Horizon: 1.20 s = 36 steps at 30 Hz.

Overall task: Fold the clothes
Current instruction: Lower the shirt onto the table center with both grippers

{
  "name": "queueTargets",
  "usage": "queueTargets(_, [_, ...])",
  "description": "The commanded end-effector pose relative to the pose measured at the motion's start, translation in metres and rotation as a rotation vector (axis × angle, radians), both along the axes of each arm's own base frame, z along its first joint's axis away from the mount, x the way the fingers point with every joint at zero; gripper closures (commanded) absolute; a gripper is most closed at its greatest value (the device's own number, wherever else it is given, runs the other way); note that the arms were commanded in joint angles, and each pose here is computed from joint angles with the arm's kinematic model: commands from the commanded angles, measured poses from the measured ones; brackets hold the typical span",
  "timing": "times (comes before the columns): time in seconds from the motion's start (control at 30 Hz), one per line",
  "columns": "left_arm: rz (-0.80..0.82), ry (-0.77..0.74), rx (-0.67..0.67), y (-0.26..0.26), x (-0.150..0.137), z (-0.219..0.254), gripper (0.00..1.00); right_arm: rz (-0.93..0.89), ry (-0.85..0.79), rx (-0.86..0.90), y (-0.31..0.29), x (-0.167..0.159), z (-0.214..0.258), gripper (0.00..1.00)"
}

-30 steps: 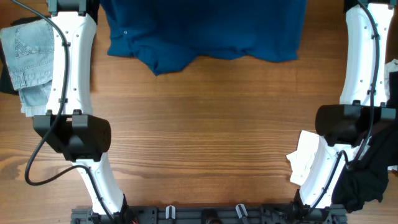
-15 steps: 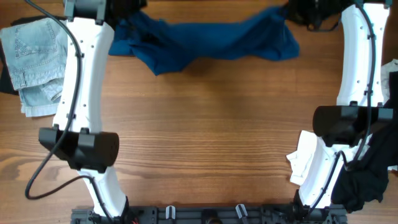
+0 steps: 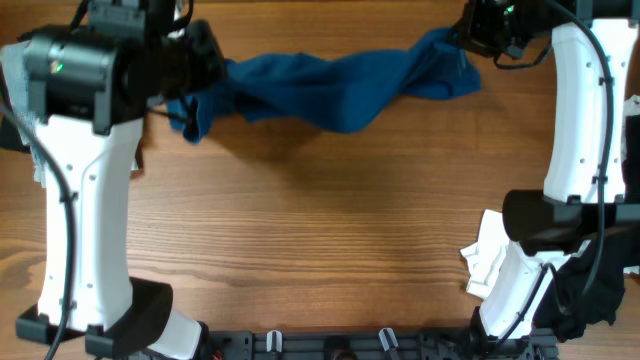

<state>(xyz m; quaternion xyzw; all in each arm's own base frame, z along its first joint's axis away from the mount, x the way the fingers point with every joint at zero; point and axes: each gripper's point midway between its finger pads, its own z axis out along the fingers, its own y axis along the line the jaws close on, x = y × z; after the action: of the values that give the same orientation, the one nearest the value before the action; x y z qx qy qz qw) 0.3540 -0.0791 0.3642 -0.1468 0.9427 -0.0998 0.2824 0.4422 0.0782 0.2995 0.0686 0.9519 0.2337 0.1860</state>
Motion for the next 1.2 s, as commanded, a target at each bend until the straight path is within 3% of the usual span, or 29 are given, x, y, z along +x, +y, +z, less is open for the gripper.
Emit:
queueTargets(0.0, [-0.017, 0.057, -0.056, -0.006, -0.024, 0.001, 0.96, 0.044, -0.045, 0.0, 0.003, -0.005, 0.012, 0.96])
queueTargets(0.3, [-0.004, 0.139, -0.004, 0.001, -0.029, -0.022, 0.96, 0.091, 0.218, -0.079, -0.007, -0.026, -0.074, 0.96])
queueTargets(0.67, [-0.01, 0.37, 0.027, -0.003, -0.029, -0.114, 0.96, 0.149, 0.376, -0.117, -0.002, -0.052, -0.12, 0.96])
queueTargets(1.17, [-0.017, 0.474, 0.027, -0.006, -0.034, -0.175, 0.96, 0.277, 0.81, -0.167, 0.023, -0.156, -0.216, 0.96])
